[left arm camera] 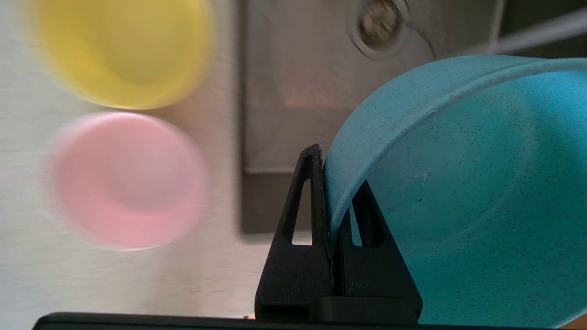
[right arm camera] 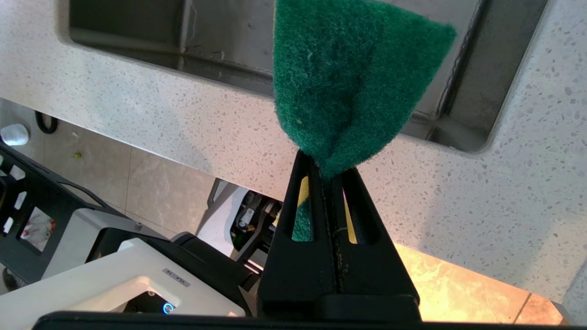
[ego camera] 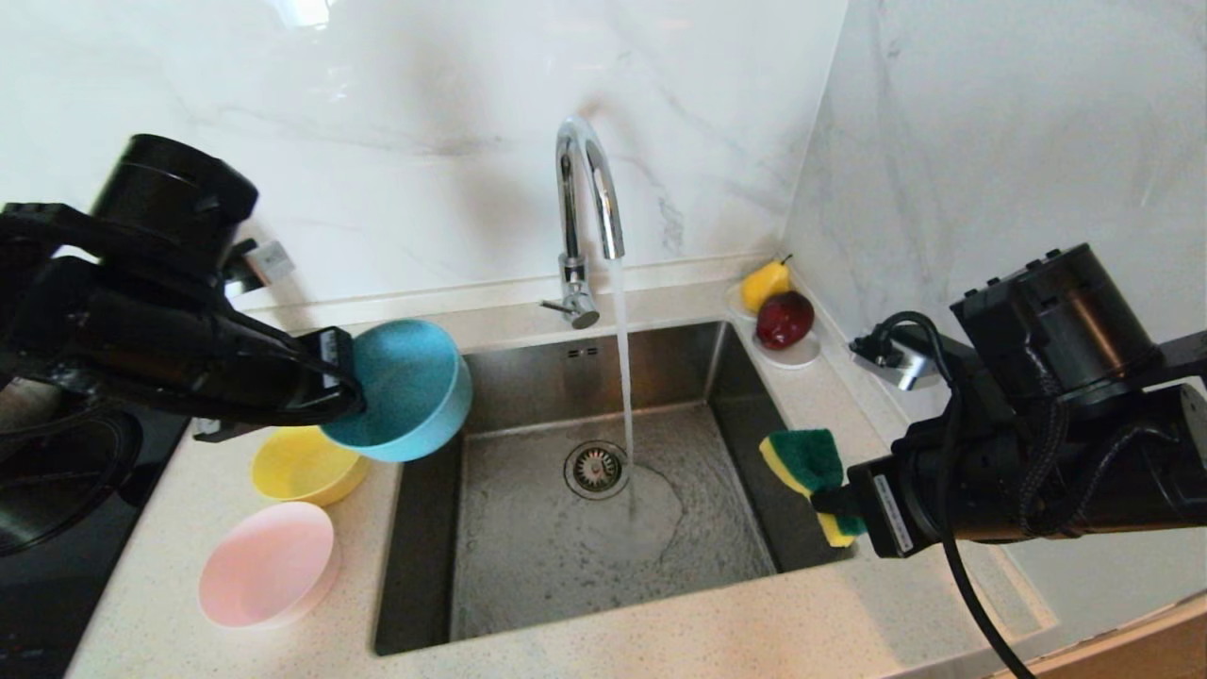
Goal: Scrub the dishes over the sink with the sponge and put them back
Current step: Wash the bowl
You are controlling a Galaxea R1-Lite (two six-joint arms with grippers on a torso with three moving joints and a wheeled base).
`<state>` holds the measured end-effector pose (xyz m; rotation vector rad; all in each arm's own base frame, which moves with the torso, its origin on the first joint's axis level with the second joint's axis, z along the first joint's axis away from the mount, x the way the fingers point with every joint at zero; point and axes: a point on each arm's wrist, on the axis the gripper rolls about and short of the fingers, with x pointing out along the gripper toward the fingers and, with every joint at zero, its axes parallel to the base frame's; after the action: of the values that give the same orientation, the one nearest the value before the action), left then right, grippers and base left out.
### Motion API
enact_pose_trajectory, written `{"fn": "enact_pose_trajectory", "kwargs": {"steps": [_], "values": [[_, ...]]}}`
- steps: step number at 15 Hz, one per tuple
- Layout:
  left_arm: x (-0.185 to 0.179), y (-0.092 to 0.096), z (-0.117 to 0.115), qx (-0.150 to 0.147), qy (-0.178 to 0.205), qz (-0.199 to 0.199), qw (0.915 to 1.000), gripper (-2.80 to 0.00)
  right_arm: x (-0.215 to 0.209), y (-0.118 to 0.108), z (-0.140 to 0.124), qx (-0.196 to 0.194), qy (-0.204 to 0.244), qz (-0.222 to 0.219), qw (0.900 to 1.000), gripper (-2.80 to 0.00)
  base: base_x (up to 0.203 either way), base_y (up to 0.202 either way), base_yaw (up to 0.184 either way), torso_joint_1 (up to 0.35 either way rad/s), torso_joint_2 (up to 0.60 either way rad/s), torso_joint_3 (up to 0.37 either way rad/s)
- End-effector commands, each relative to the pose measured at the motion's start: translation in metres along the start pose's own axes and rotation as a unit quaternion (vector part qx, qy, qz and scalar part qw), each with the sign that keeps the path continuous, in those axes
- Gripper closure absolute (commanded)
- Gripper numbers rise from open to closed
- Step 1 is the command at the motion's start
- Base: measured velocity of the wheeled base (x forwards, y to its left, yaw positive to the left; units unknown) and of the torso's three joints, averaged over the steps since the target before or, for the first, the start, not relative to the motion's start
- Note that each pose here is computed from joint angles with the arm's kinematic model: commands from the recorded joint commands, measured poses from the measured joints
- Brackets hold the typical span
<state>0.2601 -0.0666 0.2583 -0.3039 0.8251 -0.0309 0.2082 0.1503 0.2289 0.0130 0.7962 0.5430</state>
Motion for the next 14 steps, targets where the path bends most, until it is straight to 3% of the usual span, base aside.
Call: {"fn": "enact_pose_trajectory", "kwargs": {"steps": [1,5,10,14], "values": [[0.03,-0.022,-0.013,0.015,0.044,-0.003,0.9989,0.0,-0.004,0.0,0.0,0.0,-0.004,0.002,1.0,0.0,0.0,0.0,0.0,0.0,0.0,0.0],[0.076,-0.049,-0.028,-0.001,0.051,0.025,0.9984,0.0,-0.009,0.0,-0.001,0.0,-0.01,0.003,1.0,0.0,0.0,0.0,0.0,0.0,0.0,0.0],[0.106,-0.076,-0.042,0.012,0.063,0.014,0.9979,0.0,-0.013,0.0,0.0,0.0,-0.017,0.004,1.0,0.0,0.0,0.0,0.0,0.0,0.0,0.0],[0.129,-0.092,-0.041,0.0,0.054,0.001,0.9986,0.0,-0.015,0.0,0.0,-0.001,-0.019,0.003,1.0,0.0,0.0,0.0,0.0,0.0,0.0,0.0]]}}
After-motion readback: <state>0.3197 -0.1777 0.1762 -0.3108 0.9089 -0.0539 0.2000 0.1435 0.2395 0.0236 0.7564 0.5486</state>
